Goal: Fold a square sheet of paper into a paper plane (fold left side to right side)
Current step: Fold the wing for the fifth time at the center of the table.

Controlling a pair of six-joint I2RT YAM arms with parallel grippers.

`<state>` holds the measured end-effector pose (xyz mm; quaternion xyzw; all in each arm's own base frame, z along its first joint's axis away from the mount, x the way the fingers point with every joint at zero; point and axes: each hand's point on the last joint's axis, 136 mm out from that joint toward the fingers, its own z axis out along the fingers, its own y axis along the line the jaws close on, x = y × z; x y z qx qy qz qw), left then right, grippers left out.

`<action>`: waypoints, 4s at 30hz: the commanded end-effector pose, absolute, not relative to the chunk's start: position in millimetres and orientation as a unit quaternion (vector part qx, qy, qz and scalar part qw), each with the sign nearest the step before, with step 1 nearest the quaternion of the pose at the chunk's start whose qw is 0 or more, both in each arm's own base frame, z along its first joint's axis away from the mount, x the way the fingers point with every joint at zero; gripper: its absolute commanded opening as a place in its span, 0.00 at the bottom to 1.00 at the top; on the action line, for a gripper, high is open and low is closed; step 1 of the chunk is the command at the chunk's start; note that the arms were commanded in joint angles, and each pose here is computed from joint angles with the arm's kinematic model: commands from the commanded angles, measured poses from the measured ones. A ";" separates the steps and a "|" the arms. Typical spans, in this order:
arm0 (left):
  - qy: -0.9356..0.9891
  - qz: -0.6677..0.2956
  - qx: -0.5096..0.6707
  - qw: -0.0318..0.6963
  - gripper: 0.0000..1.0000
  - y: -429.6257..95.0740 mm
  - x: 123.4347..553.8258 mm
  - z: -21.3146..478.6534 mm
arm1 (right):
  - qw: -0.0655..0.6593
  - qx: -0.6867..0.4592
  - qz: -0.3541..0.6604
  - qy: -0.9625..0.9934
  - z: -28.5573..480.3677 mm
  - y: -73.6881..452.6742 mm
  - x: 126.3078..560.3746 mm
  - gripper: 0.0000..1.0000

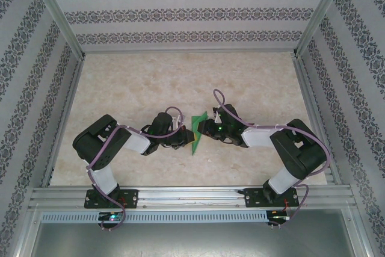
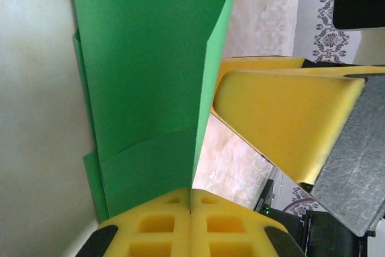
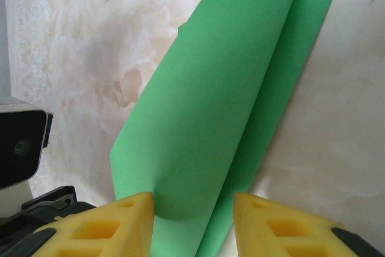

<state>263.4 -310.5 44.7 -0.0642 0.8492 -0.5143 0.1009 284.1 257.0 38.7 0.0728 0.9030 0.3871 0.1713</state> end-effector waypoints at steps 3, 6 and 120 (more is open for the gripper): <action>0.843 -0.521 -0.073 0.113 0.00 -307.4 270.0 45.3 | 0.181 0.071 0.392 0.899 42.9 266.2 293.1 0.39; 0.843 -0.521 -0.072 0.113 0.00 -307.4 269.7 45.7 | 0.178 0.072 0.392 0.900 40.9 267.6 293.6 0.39; 0.911 -0.394 -0.079 0.088 0.00 -277.6 291.3 -27.1 | 0.168 0.064 0.386 0.905 55.8 269.6 300.0 0.19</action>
